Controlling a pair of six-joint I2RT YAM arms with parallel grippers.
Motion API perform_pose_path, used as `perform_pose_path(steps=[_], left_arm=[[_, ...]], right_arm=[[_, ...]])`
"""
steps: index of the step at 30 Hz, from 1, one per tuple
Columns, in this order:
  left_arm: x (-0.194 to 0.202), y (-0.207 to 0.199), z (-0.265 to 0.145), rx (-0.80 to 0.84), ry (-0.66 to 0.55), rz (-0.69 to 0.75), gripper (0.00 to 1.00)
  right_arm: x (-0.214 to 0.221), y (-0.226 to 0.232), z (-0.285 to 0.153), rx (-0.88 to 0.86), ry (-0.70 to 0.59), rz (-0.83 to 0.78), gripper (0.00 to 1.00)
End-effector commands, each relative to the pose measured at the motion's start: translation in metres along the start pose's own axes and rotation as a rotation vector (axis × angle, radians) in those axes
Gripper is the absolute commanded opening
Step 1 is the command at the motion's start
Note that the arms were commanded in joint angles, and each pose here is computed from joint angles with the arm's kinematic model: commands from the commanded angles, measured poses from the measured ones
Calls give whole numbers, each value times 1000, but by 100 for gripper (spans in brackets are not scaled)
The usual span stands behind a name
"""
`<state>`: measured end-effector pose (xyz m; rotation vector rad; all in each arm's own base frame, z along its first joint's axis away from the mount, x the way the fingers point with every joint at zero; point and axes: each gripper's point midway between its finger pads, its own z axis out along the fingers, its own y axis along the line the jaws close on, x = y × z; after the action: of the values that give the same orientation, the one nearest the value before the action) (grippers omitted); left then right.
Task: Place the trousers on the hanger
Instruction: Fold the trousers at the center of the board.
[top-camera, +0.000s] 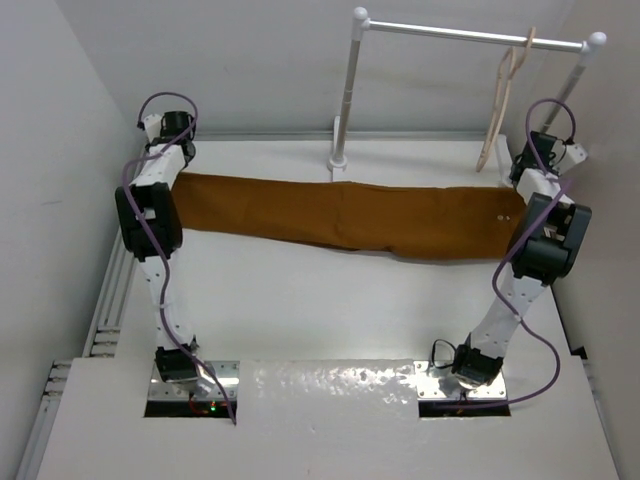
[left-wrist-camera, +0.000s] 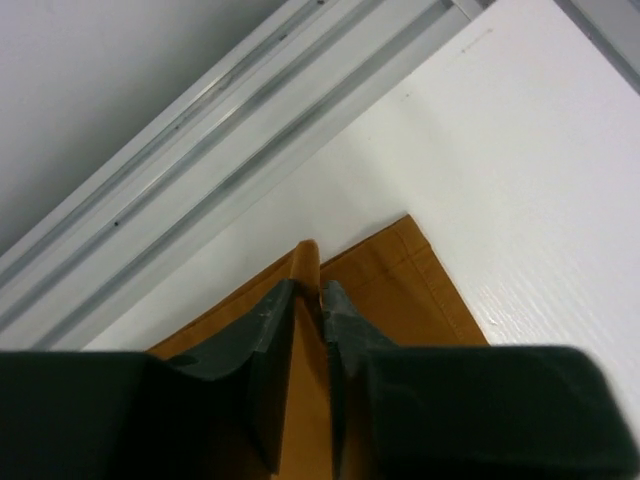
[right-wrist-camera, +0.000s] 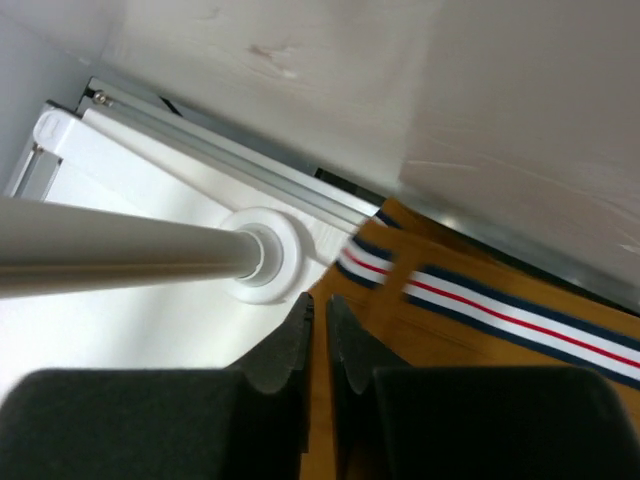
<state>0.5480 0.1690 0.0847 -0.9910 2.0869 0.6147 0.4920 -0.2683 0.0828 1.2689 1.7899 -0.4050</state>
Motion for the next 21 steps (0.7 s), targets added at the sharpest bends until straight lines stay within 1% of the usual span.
perform_pose_path(steps=[1, 2, 3, 4, 5, 6, 7, 8, 9, 11, 12, 13, 14, 15, 16, 17, 18, 19, 20, 21], left_arm=[[-28, -3, 7, 46, -62, -61, 22], [-30, -8, 6, 71, -68, -63, 29], [-31, -14, 5, 104, -67, -63, 41], [-36, -16, 2, 113, -74, -73, 46], [-38, -15, -1, 116, -77, -74, 53], [-38, -13, -2, 114, -76, -74, 55], [-48, -11, -11, 125, -91, -86, 55], [-54, -10, -18, 139, -103, -97, 56], [-59, -5, -29, 149, -109, -110, 56], [-60, 0, -42, 175, -110, -129, 56], [-52, 9, -51, 182, -97, -142, 54], [-45, 13, -55, 186, -83, -145, 53], [-36, 15, -58, 197, -64, -147, 48], [-9, 24, -56, 180, -13, -121, 38], [-7, 32, -65, 180, -6, -139, 23], [3, 41, -67, 159, 21, -136, 13], [17, 53, -71, 147, 49, -143, 0], [29, 63, -74, 165, 84, -155, 0], [41, 67, -69, 171, 116, -155, 0], [38, 72, -73, 190, 119, -195, 0]], right_arm=[[-30, 7, -1, -13, -79, 33, 14], [-31, 7, -3, -14, -80, 38, 19], [-38, 10, -9, -33, -89, 51, 25], [-35, 9, -13, -41, -83, 63, 39], [-37, 11, -18, -58, -79, 76, 45], [-46, 19, -30, -104, -81, 96, 47], [-43, 20, -36, -120, -70, 111, 49], [-53, 34, -56, -193, -79, 129, 50], [-41, 33, -64, -210, -51, 119, 50], [-40, 50, -89, -291, -52, 118, 50], [-37, 51, -108, -337, -47, 122, 49], [-32, 53, -120, -374, -35, 124, 42], [-26, 55, -131, -410, -17, 130, 20], [-3, 48, -138, -426, 22, 123, 8], [-5, 51, -162, -489, 30, 146, 0], [2, 54, -175, -536, 44, 146, 0], [31, 39, -179, -534, 96, 127, 0], [50, 27, -195, -562, 130, 112, 0], [38, 36, -211, -620, 104, 124, 0], [64, 20, -213, -620, 151, 100, 0]])
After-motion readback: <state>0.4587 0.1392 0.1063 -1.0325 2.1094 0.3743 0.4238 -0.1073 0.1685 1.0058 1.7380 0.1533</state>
